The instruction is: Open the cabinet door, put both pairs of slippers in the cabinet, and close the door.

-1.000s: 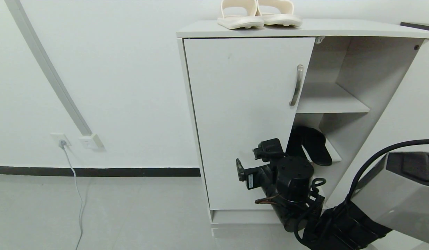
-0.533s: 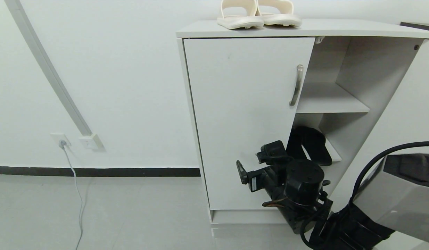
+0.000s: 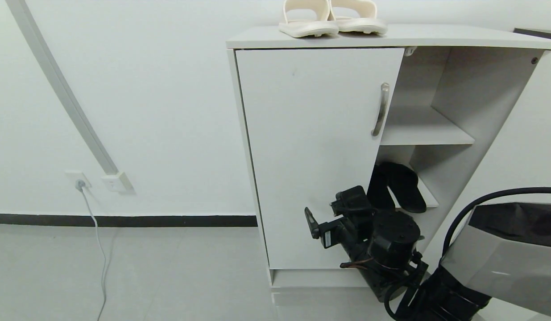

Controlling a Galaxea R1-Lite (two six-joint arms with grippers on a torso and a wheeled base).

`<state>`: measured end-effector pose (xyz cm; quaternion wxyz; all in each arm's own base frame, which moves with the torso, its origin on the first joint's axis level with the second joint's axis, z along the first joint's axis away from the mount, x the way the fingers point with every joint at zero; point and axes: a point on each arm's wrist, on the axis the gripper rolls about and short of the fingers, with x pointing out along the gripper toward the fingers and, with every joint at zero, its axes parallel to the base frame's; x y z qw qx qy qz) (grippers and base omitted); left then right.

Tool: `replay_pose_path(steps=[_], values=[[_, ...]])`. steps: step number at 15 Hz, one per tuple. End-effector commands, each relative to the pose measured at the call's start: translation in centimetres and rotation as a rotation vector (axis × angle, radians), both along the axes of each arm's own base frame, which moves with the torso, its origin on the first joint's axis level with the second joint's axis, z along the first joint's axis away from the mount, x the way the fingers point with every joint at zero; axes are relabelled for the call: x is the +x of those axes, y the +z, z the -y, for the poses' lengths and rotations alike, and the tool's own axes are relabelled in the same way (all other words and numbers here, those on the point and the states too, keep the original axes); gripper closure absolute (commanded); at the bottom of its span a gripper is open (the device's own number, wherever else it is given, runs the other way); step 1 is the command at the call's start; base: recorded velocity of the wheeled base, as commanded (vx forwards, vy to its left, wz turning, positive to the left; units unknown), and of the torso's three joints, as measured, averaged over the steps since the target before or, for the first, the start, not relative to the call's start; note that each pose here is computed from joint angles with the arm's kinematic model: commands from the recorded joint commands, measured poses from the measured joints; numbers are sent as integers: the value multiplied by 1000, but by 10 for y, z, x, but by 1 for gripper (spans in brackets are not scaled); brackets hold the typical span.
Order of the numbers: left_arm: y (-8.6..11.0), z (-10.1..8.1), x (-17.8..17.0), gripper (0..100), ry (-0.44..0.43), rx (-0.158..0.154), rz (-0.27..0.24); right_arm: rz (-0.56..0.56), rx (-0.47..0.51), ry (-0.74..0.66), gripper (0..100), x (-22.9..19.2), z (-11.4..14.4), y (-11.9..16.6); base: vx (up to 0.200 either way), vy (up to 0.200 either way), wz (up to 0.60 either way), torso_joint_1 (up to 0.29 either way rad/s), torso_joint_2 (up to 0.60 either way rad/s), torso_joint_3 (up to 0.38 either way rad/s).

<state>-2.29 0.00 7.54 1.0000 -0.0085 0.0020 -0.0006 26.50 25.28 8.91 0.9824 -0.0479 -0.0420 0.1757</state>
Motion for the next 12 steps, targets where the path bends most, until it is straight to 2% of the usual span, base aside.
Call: replay_pose_path(steps=[1, 5, 12], values=[[0, 0, 0, 100, 0, -1, -2, -7, -9, -3, 0, 1, -1, -5, 0, 0, 0, 0, 0, 0], [0, 0, 0, 100, 1, 0, -2, -5, -7, -3, 0, 1, -1, -4, 0, 0, 0, 16, -205, -301], [0, 0, 0, 100, -2, 0, -1, -1, -3, -3, 0, 1, -1, -2, 0, 0, 0, 81, -497, -355]])
